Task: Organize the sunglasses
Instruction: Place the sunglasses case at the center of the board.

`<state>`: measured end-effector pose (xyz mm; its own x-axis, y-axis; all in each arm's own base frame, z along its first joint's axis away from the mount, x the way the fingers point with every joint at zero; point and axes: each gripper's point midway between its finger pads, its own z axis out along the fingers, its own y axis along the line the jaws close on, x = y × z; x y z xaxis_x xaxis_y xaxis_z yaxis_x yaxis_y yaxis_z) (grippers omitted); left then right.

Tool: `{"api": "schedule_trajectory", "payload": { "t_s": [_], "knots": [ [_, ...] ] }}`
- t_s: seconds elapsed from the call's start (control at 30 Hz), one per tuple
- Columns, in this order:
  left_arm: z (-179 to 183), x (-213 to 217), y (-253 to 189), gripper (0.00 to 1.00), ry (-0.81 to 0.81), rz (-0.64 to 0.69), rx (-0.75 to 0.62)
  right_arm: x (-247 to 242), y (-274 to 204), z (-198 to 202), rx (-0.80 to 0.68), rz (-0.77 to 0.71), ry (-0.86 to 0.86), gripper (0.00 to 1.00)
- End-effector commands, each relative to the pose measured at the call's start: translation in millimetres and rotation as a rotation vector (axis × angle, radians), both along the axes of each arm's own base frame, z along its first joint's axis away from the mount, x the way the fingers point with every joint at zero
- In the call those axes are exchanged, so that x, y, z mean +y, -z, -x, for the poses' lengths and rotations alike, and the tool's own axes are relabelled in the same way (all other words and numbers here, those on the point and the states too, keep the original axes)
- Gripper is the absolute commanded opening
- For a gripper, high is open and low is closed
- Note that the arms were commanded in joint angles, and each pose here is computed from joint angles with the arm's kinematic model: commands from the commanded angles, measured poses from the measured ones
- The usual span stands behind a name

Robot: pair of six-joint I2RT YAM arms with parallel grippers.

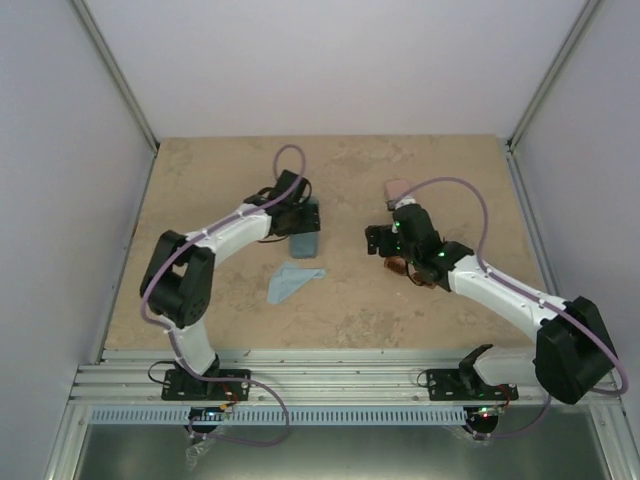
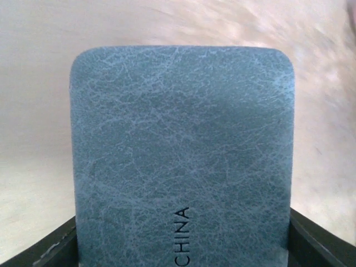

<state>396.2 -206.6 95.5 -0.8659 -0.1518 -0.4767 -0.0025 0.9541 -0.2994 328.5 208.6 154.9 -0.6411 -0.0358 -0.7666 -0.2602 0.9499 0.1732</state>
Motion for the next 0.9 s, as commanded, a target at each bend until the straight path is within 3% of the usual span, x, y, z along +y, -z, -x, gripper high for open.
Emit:
{"api": "schedule_trajectory", "payload": {
  "t_s": [0.0,0.23,0.43,0.67,0.87],
  "knots": [
    [11,-70,5,0.61,0.293,0.053,0.002,-45,3,-4,-0.006,-0.035,0.181,0.95],
    [15,-119,21,0.61,0.434,0.151,0.072,-62,13,-2,0.032,-0.072,0.202,0.95],
    [26,-139,44,0.63,0.423,0.176,0.155,-59,18,-4,0.049,-0.076,0.191,0.95],
    [32,-126,52,0.83,0.405,0.089,0.168,-40,17,-13,0.029,-0.074,0.083,0.98],
    [38,-127,31,0.98,0.411,0.132,0.156,-33,15,-28,0.031,-0.069,0.081,0.98]
  ]
}}
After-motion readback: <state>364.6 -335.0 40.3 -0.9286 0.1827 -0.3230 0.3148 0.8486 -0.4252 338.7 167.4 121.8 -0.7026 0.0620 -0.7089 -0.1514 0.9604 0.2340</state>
